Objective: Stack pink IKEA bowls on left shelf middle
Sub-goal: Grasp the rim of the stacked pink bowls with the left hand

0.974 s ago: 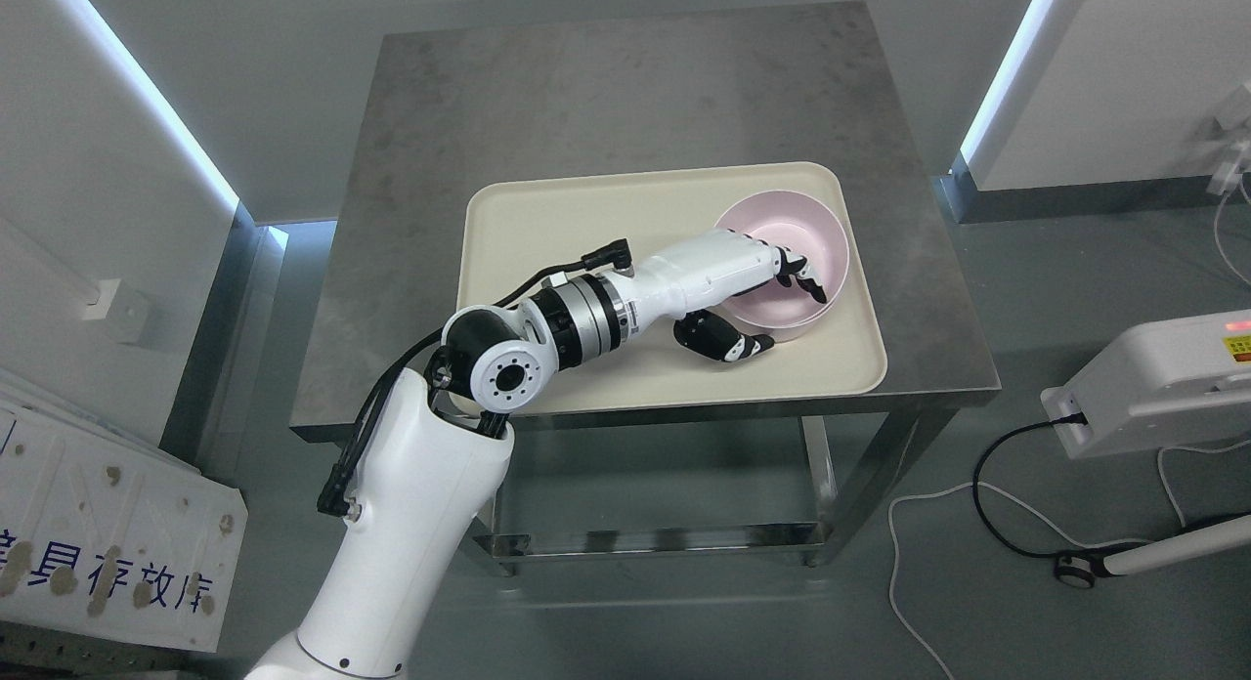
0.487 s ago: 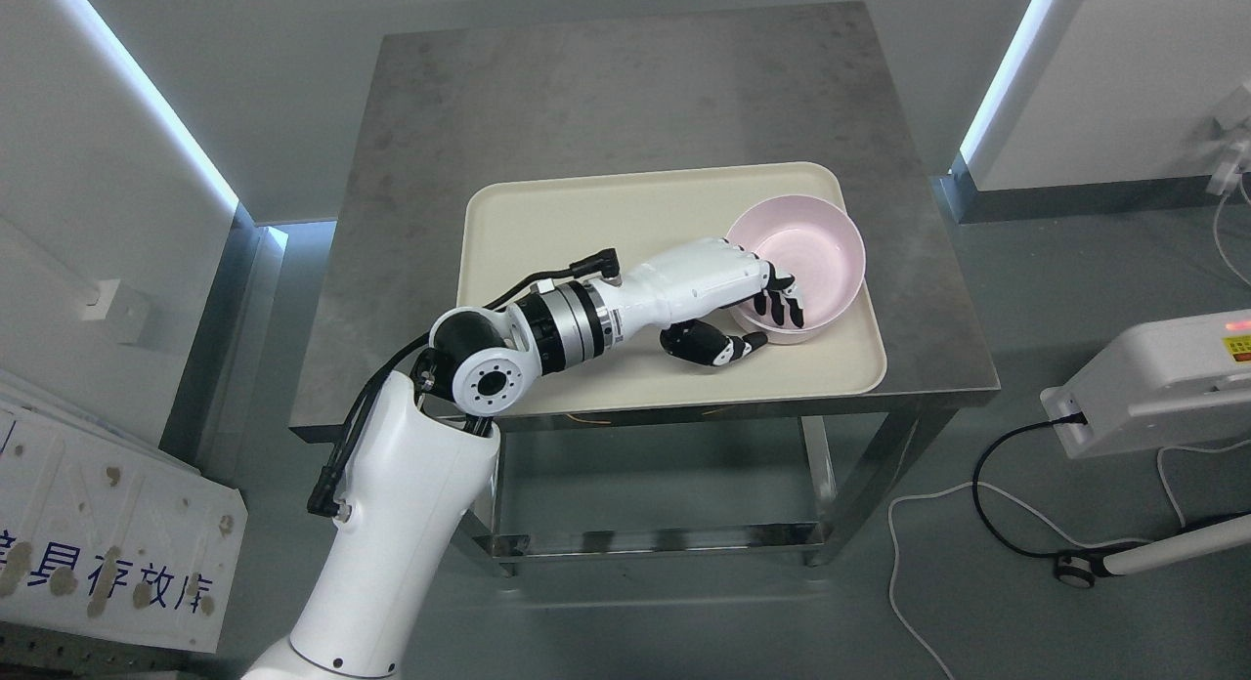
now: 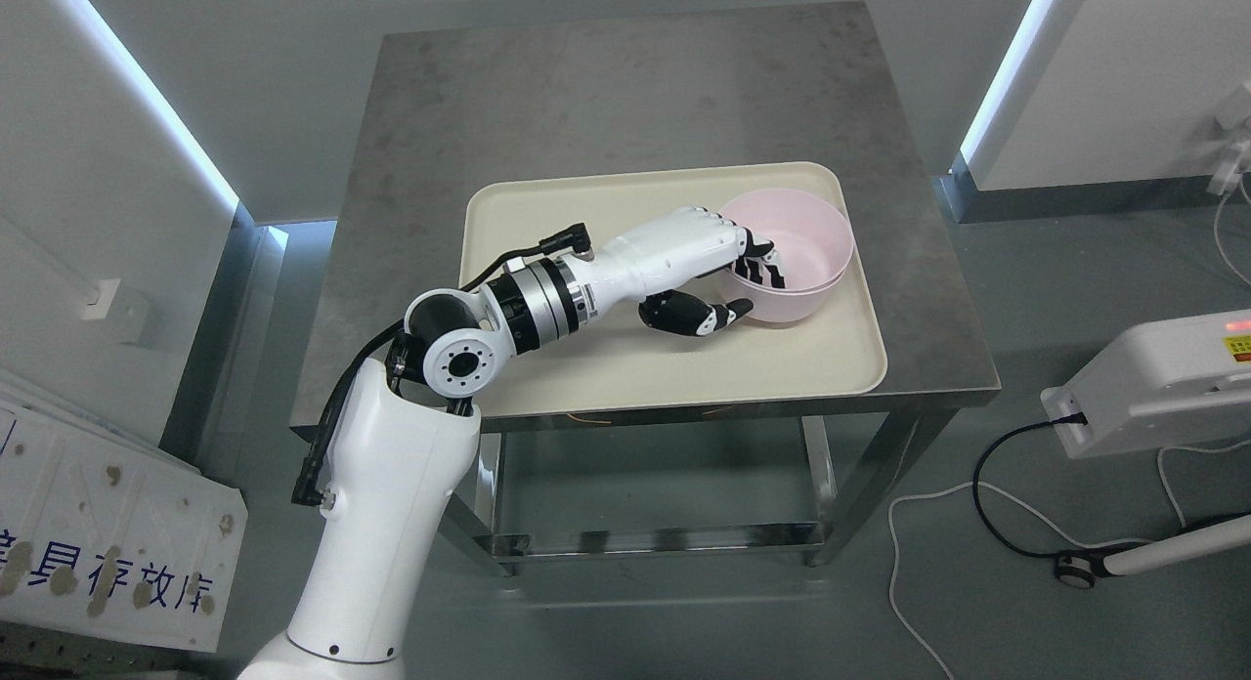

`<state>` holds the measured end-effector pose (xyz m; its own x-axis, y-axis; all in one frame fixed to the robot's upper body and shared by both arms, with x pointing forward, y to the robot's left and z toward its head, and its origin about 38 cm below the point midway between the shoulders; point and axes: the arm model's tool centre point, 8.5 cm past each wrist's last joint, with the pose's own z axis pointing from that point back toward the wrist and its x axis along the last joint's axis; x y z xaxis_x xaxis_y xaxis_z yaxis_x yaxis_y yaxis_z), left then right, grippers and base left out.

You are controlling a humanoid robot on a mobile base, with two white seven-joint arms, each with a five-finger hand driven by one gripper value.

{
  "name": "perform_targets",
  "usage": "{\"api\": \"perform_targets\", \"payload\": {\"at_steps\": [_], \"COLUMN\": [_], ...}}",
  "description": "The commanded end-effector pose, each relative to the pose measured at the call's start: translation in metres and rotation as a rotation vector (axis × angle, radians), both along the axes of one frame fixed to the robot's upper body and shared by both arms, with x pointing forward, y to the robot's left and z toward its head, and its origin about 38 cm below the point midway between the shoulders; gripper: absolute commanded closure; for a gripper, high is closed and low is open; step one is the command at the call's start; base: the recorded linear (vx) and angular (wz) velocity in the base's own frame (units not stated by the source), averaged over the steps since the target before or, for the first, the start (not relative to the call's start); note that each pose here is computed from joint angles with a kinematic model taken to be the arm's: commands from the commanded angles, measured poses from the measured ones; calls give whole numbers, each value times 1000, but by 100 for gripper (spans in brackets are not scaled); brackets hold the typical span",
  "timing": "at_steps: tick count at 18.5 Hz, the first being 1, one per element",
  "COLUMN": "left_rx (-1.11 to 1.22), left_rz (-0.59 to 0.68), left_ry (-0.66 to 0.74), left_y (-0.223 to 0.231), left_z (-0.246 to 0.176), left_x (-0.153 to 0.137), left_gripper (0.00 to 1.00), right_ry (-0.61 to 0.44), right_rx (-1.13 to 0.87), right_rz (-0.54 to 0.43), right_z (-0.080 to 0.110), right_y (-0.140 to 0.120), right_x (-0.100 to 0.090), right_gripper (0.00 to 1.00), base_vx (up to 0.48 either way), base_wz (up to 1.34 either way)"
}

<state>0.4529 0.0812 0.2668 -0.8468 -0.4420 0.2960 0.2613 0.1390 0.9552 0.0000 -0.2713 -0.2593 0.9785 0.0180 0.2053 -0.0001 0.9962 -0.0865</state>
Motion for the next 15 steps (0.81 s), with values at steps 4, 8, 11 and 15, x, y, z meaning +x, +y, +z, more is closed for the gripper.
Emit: {"api": "perform_targets", "payload": {"at_steps": [4, 8, 11, 15], "left_rx": [-175, -226, -268, -309], "left_rz": [36, 2, 31, 30], "left_ry": [-128, -198, -217, -272], "left_y": [74, 98, 119, 136], "left_z": [42, 44, 37, 37], "left_x": [1, -20, -29, -37], "left_gripper": [100, 100, 99, 99], "right_ry": [-17, -17, -17, -17], "right_rx": [-18, -18, -18, -18], "right_rz": [-4, -4, -4, -4], "right_z": [1, 1, 1, 1], "right_y": [-11, -11, -11, -11], "right_x": [6, 6, 6, 6], "right_gripper": [0, 0, 0, 0], "base_vx": [0, 0, 0, 0], "base_wz": [0, 0, 0, 0]}}
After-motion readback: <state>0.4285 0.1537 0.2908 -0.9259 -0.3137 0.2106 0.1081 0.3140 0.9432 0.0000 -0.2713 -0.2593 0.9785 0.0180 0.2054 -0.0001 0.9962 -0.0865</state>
